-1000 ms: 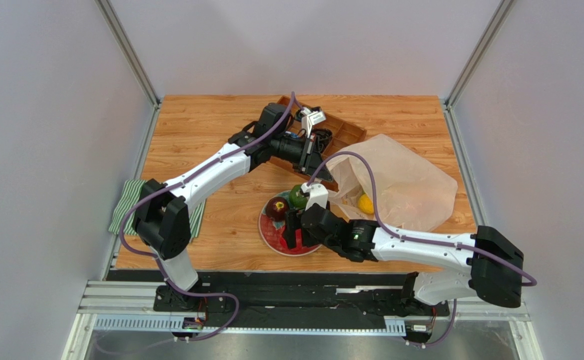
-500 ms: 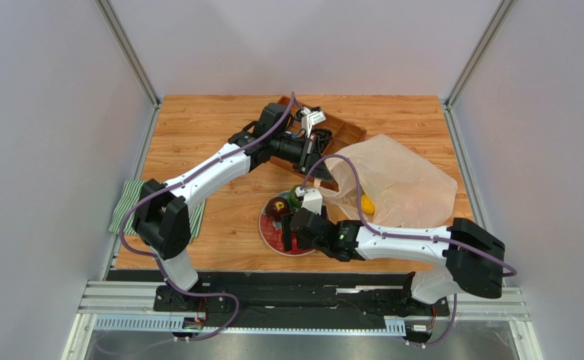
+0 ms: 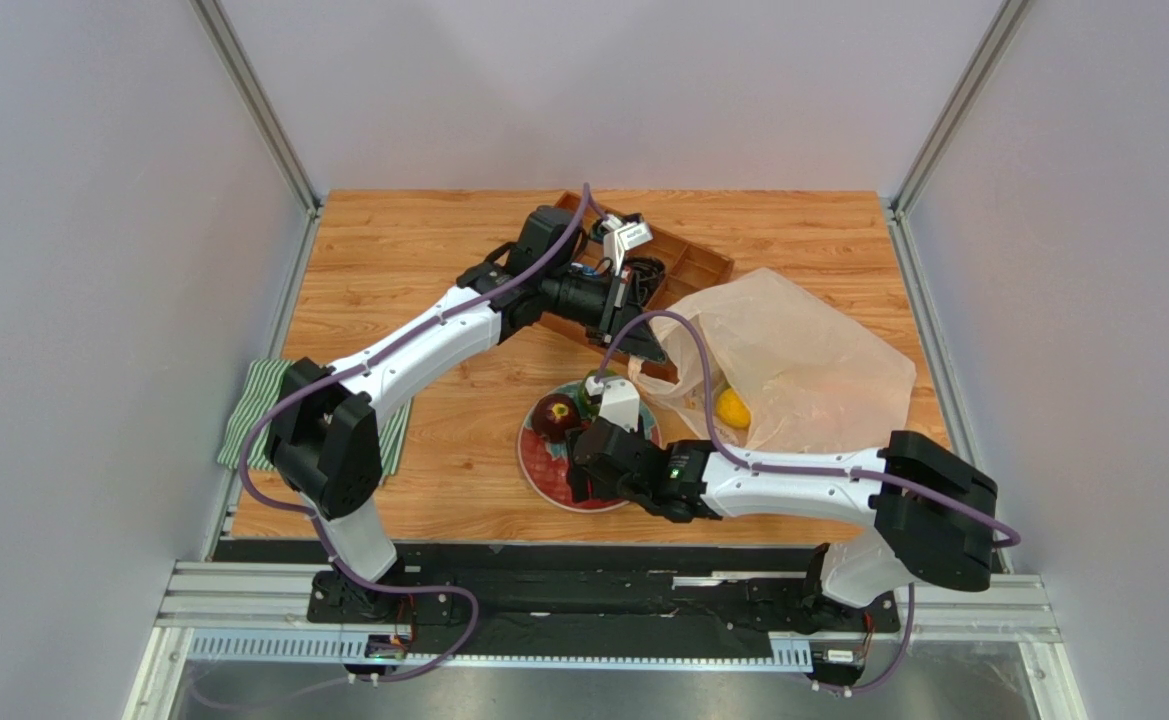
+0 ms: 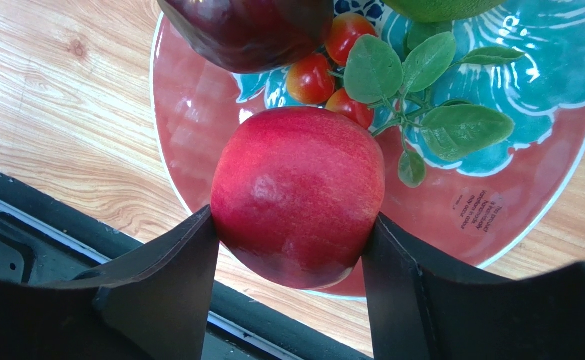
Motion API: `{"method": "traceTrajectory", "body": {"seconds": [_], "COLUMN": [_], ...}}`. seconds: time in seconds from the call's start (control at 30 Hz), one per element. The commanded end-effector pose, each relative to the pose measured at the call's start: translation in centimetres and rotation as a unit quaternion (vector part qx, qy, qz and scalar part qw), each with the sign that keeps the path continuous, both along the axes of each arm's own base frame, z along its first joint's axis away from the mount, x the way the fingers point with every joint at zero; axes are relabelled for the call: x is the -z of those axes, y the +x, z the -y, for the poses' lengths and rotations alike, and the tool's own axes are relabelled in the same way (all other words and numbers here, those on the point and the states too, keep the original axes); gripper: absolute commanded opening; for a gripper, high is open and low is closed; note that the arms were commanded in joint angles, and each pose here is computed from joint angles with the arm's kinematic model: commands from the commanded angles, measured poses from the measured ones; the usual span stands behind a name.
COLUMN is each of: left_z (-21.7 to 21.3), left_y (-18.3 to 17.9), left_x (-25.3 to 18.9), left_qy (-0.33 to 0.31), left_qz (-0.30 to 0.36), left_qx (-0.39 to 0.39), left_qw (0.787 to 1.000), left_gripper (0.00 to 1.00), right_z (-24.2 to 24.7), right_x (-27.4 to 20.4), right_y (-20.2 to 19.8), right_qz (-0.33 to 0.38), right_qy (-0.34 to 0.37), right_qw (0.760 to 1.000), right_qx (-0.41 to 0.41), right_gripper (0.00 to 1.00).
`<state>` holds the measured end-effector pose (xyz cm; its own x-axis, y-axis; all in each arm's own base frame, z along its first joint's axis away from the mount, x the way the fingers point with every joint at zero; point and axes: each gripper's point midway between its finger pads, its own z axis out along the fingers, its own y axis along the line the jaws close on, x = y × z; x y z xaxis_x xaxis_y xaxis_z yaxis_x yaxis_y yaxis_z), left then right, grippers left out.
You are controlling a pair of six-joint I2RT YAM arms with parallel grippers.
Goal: Place the fruits into the plastic bag
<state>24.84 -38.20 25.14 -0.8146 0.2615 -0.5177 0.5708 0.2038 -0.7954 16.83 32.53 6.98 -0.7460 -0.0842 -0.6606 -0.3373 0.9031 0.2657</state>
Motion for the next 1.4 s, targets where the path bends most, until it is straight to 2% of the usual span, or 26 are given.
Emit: {"method": "traceTrajectory", "body": {"seconds": [0.0,0.07,0.2,0.23,0.3,0.43,0.77,0.93,1.13,1.2,1.37], "left_z": [-0.2,-0.1,-0.2,-0.2,-0.1,-0.1,-0.1,-0.2,-0.1,-0.1,-0.2], "left_y": [-0.2,-0.3,-0.2,-0.2,-0.2,-0.3,-0.2,-0.2,-0.3,-0.3,-0.2], "left_x": [-3.9,-4.0,-4.0,-4.0,-3.9,-3.9,-3.9,-4.0,-4.0,-4.0,-4.0], "left_qy": [-0.035,-0.036,-0.036,-0.035,-0.036,-0.035,-0.035,-0.036,-0.035,-0.036,-0.036], "left_qz": [0.050,0.051,0.051,0.051,0.052,0.051,0.051,0.051,0.051,0.052,0.052], "left_qx": [0.006,0.007,0.006,0.006,0.006,0.007,0.006,0.005,0.005,0.006,0.006], "left_qw": [0.998,0.998,0.998,0.998,0.998,0.998,0.998,0.998,0.998,0.998,0.998], "left_gripper": [0.00,0.00,0.00,0.00,0.00,0.00,0.00,0.00,0.00,0.00,0.00], "right_z": [-0.9,-0.5,-0.3,-0.8,-0.6,-0.3,6.4,10.2,13.6,15.1,15.9], "right_x": [-2.3,-2.3,-2.6,-3.4,-3.4,-6.9,-13.0,-15.4,-14.3,-12.8,-10.5], "right_y": [1.0,1.1,0.8,0.7,0.1,-0.3,0.7,1.8,3.4,4.3,5.7], "right_qz": [0.033,0.040,0.057,0.064,0.078,0.140,0.224,0.250,0.227,0.201,0.143], "right_qy": [0.028,0.025,0.032,0.055,0.057,0.105,0.143,0.162,0.144,0.120,0.103], "right_qw": [0.999,0.999,0.998,0.996,0.994,0.981,0.963,0.955,0.961,0.967,0.975], "right_qx": [0.012,0.014,-0.007,-0.018,-0.048,-0.080,-0.052,0.000,0.064,0.104,0.132], "right_gripper": [0.42,0.37,0.34,0.34,0.33,0.30,0.27,0.27,0.26,0.25,0.24]}}
